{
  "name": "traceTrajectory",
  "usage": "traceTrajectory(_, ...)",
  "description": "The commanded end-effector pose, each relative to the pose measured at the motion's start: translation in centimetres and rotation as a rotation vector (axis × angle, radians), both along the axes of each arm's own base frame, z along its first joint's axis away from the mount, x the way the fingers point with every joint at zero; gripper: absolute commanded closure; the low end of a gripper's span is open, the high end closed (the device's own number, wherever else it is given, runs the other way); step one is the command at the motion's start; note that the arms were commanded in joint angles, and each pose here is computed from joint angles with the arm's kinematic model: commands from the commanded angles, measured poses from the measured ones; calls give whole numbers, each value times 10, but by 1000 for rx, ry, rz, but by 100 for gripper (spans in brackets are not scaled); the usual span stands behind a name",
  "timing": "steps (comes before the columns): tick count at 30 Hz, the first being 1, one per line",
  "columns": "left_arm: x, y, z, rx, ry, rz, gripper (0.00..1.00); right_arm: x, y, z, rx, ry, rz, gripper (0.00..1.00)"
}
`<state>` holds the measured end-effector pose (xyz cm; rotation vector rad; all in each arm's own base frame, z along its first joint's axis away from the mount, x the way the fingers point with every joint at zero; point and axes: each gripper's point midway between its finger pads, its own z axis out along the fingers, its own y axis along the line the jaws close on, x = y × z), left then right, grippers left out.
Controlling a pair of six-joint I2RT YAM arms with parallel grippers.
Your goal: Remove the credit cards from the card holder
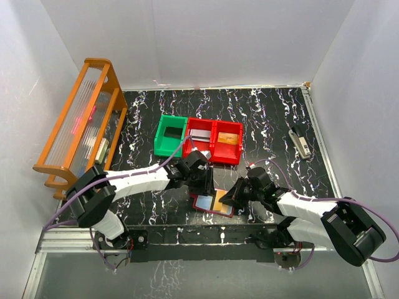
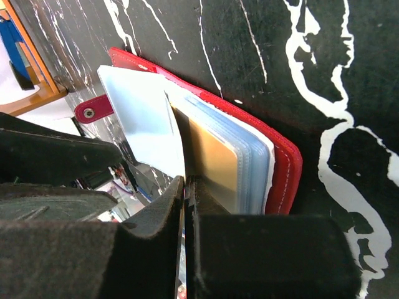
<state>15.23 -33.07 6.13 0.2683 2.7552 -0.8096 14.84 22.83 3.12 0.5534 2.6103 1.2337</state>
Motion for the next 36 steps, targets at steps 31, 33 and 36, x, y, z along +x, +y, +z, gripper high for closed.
traceTrajectory(31, -15, 46, -58, 248, 90, 55, 91, 21, 11, 26, 38, -180, 49, 100)
traceTrajectory(33, -14, 49, -57, 248, 83, 70, 91, 23, 7, 29, 22, -209, 38, 100)
traceTrajectory(36, -12, 52, -57, 252, 70, 90, 92, 25, 2, 34, -4, -257, 37, 100)
